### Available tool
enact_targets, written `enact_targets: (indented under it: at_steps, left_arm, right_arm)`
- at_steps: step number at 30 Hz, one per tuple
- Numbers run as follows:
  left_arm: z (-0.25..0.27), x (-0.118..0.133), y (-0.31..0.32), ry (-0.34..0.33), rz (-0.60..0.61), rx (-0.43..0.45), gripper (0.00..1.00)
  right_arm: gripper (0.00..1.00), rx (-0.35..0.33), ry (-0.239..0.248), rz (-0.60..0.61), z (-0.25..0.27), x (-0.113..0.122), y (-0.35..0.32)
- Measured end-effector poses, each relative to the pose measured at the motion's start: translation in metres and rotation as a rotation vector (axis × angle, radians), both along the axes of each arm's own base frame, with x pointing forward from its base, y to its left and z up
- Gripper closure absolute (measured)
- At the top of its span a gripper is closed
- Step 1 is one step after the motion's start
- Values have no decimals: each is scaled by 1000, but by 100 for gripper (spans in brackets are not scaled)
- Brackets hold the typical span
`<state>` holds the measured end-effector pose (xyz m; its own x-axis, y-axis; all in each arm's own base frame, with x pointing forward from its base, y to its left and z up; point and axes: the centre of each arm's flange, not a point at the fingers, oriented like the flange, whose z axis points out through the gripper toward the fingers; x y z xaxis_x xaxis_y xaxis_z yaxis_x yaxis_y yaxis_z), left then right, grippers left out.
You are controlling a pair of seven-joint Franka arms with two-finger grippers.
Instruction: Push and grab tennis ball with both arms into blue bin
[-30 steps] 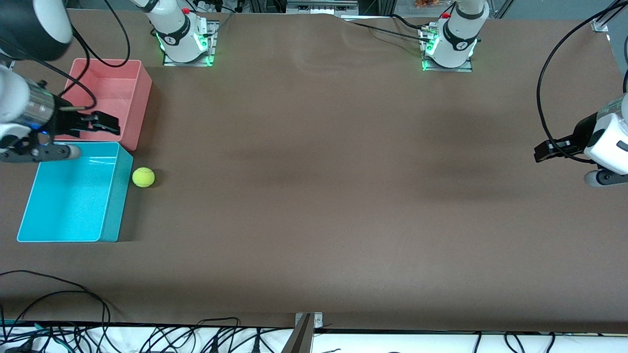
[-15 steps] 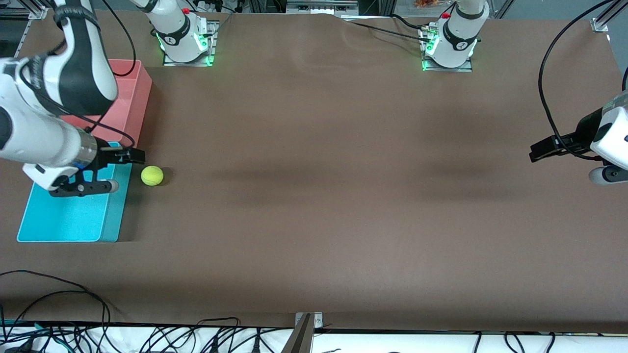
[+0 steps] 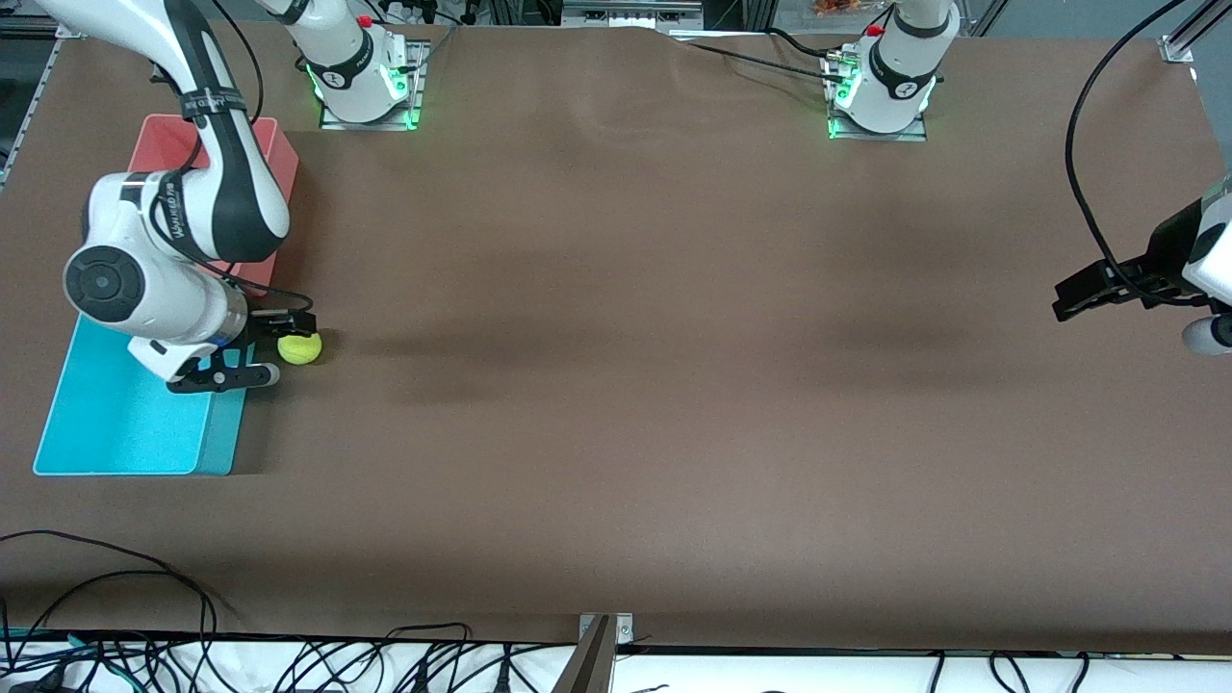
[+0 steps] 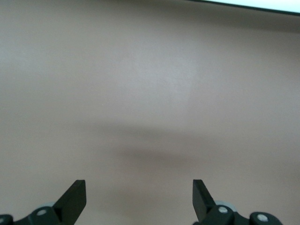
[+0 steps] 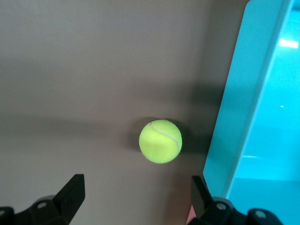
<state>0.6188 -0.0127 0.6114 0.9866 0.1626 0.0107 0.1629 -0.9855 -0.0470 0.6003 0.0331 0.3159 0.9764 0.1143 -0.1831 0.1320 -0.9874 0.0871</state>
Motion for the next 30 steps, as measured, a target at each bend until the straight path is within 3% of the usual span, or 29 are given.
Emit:
enact_targets:
  at_steps: [5, 9, 13, 14, 30]
  left_arm:
    - [15, -8, -10, -24, 4, 25, 0]
    - [24, -20, -16, -28, 10, -6, 0]
    - [28, -38, -14, -17, -16, -30, 0]
    - [28, -53, -13, -3, -38, -38, 0]
    - [6, -74, -38, 64, -90, -40, 0]
  right_arm:
    - [0, -1, -24, -2, -27, -11, -9]
    - [0, -10, -23, 5, -45, -17, -12]
    - [0, -20, -20, 20, -63, -17, -12]
    - [0, -22, -14, 22, -77, -17, -13]
    - [0, -43, 9, 47, -102, -19, -14]
